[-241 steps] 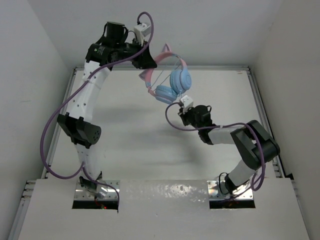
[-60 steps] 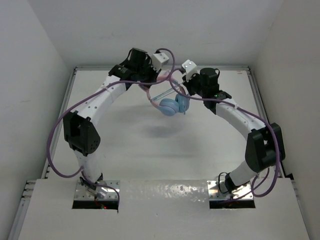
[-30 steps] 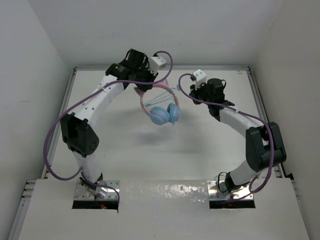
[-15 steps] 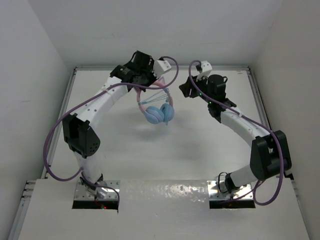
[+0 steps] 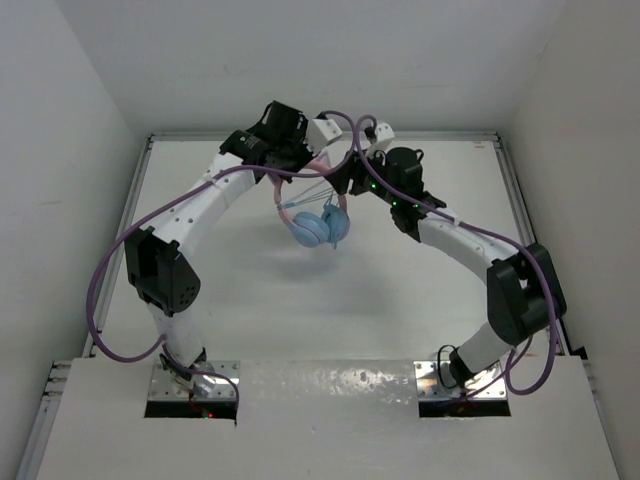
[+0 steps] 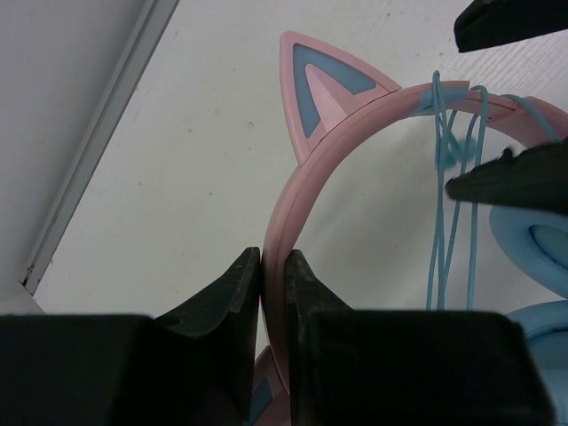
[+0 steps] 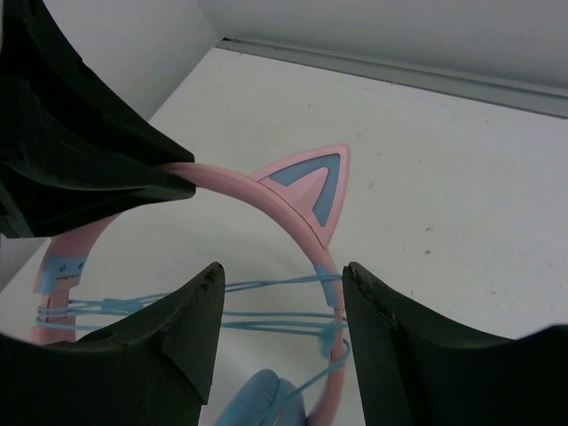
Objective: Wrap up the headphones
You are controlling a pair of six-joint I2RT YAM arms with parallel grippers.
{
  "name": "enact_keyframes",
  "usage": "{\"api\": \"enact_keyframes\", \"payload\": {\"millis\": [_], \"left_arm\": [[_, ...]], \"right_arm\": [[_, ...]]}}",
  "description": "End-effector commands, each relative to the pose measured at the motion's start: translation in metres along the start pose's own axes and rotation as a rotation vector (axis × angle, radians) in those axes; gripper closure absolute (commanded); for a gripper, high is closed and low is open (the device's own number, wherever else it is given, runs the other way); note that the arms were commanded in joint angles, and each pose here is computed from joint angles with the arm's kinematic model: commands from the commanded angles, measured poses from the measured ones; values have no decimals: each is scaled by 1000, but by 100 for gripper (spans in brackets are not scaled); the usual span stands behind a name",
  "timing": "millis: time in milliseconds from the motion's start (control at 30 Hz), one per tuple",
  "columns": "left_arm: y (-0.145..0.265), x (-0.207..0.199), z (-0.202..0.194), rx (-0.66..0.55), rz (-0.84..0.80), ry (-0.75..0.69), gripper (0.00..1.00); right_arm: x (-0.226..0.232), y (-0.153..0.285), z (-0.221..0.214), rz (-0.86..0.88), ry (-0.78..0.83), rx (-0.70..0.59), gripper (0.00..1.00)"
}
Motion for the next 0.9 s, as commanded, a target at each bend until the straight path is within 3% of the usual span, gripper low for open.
{"api": "enact_keyframes", "payload": {"millis": [0, 233, 300, 367, 533, 867], "left_arm": [[25, 5, 30, -134, 26, 34, 100], [31, 3, 35, -152, 4, 47, 100], [31, 3, 34, -150, 4, 46, 100], [32, 3, 34, -151, 7, 48, 100], [33, 4, 35, -155, 8, 54, 100], [30, 3, 36, -155, 4, 58, 100]], "right_arm": [[11, -12, 16, -19, 49, -50, 44], [-5, -24, -3, -100, 57, -1, 42], [1, -26, -10, -41, 83, 24, 61], [1, -27, -18, -17, 97, 64, 67], [-4, -14, -33, -36, 143, 164, 64], [-6, 24, -34, -90, 169, 131, 62]]}}
Point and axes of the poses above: each gripper's point midway between its finger pads, its own y axis back along the fingers, its own x axis along the line the jaws close on, z = x × y, the point moved 4 cm from there along y, back along the fingers, and after that the axes turned 3 degrees about y, right-handed, at the moved point
